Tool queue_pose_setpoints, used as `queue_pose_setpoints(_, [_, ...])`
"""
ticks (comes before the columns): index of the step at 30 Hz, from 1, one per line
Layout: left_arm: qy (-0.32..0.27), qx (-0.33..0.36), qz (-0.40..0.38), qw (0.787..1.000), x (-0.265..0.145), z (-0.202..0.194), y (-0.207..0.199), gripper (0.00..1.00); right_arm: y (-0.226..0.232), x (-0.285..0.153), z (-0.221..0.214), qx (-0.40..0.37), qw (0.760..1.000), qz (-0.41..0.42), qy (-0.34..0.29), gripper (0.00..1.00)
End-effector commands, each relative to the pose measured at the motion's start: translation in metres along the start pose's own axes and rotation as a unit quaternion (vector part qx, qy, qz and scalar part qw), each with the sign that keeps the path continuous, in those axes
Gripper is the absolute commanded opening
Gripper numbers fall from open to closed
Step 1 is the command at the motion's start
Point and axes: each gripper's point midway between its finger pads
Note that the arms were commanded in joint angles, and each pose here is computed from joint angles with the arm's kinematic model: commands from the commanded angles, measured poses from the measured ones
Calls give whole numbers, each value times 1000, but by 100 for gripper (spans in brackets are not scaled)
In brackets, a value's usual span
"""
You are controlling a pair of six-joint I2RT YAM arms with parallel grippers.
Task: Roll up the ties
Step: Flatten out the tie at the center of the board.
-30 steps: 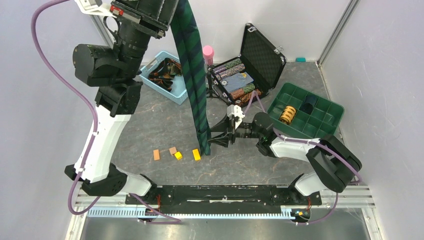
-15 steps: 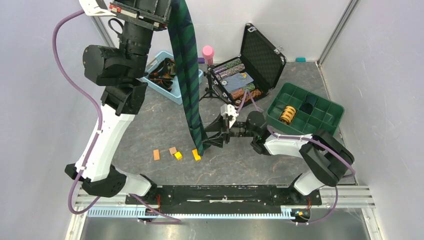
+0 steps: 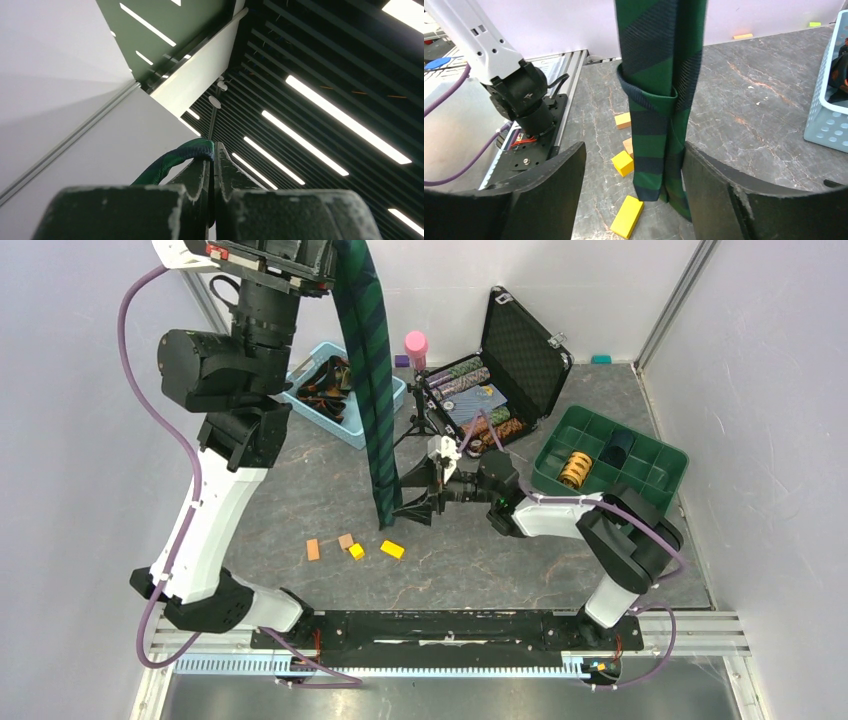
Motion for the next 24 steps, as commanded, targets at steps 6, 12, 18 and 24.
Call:
queue_pose_setpoints(6, [16, -32, -56, 998, 0, -1, -51, 2, -22, 25, 19, -32, 999, 1, -40, 79])
queue_pose_setpoints(12, [20, -32, -60, 997, -1, -2, -55, 2, -23, 31, 24, -26, 998, 10, -62, 78])
queue_pose_setpoints(18, [25, -36, -62, 997, 1, -3, -56, 2, -26, 37, 23, -16, 997, 15, -71, 74])
queue_pose_setpoints(24, [24, -35, -63, 997, 2, -3, -56, 2, -24, 38, 20, -9, 997, 23, -71, 57])
Point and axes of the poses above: each gripper's point midway between its finger pads, its own x axis out along the fingers, its own y axis along the line the jaws close on, z = x × y, and after that the axes turned 13 degrees about -x, right-handed
